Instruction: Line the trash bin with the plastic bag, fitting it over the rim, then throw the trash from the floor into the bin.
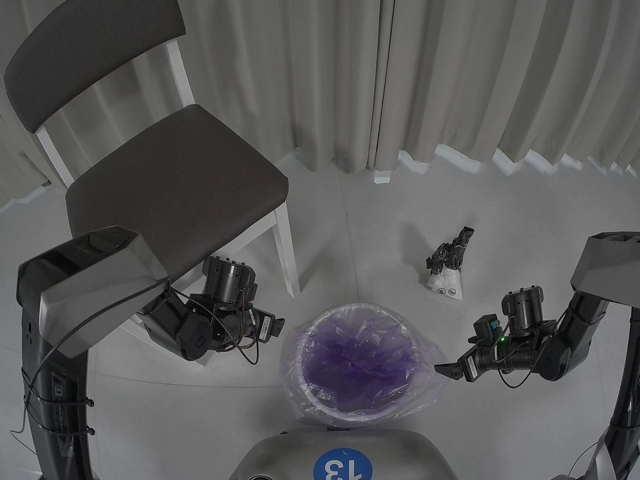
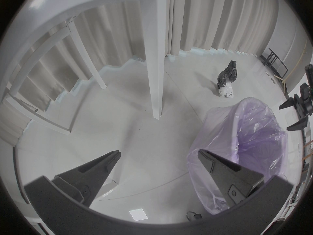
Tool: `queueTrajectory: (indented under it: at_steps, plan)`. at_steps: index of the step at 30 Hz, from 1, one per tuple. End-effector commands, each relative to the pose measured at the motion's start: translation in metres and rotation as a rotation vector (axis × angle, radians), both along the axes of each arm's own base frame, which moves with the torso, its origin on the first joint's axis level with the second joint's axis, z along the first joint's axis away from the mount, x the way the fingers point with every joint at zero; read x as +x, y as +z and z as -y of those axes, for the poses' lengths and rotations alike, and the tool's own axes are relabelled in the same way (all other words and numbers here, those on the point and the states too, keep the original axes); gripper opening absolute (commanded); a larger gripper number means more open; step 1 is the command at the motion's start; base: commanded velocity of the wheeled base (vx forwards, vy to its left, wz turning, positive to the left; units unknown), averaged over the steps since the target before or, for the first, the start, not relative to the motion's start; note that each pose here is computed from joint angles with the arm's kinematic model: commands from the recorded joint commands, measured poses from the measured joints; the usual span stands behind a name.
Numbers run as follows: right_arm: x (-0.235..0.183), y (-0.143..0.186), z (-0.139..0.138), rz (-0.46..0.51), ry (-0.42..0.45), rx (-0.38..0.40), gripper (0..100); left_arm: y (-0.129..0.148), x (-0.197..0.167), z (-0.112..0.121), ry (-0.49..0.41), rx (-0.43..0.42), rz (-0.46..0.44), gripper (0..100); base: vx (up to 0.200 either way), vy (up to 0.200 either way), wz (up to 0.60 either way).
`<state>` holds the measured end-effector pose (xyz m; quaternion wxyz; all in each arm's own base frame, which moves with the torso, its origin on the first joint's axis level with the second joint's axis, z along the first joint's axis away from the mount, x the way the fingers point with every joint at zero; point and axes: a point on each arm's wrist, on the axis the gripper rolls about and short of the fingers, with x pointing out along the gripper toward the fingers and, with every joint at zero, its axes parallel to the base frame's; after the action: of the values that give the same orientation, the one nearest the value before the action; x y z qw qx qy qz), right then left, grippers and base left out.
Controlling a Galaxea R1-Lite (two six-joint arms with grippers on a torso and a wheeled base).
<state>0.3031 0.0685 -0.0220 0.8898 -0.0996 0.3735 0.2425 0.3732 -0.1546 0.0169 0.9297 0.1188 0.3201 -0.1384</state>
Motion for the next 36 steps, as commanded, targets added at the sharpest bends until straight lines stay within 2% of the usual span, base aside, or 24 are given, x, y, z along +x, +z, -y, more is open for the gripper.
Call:
queueTrajectory:
  at_steps: [1, 5, 8, 11, 14, 19, 27, 36]
  plan:
    - [0.004, -0.031, -0.002, -0.075, 0.007, -0.018, 100, 0.011, -0.008, -0.003, 0.0, -0.006, 0.012, 100, 0.0, 0.0, 0.0]
    - [0.01, -0.042, -0.004, -0.088, 0.008, -0.022, 100, 0.018, -0.01, -0.005, 0.004, -0.012, 0.024, 100, 0.0, 0.0, 0.0]
    - [0.023, -0.05, -0.006, -0.087, 0.008, -0.023, 100, 0.034, -0.013, -0.007, 0.009, -0.039, 0.065, 100, 0.0, 0.0, 0.0]
    - [0.033, -0.049, -0.009, -0.143, 0.016, -0.044, 100, 0.044, -0.017, -0.009, 0.009, -0.051, 0.093, 100, 0.0, 0.0, 0.0]
    - [0.051, -0.045, -0.012, -0.149, 0.031, -0.064, 100, 0.049, -0.02, -0.01, 0.01, -0.055, 0.1, 100, 0.0, 0.0, 0.0]
    - [0.081, -0.032, -0.014, -0.143, 0.006, -0.102, 100, 0.05, -0.024, -0.012, 0.01, -0.054, 0.097, 100, 0.0, 0.0, 0.0]
    - [0.112, -0.027, -0.021, -0.113, 0.0, -0.103, 100, 0.059, -0.029, -0.011, 0.005, -0.063, 0.115, 100, 0.0, 0.0, 0.0]
    - [0.122, -0.029, -0.023, -0.088, -0.014, -0.093, 100, 0.063, -0.035, -0.013, 0.007, -0.069, 0.115, 100, 0.0, 0.0, 0.0]
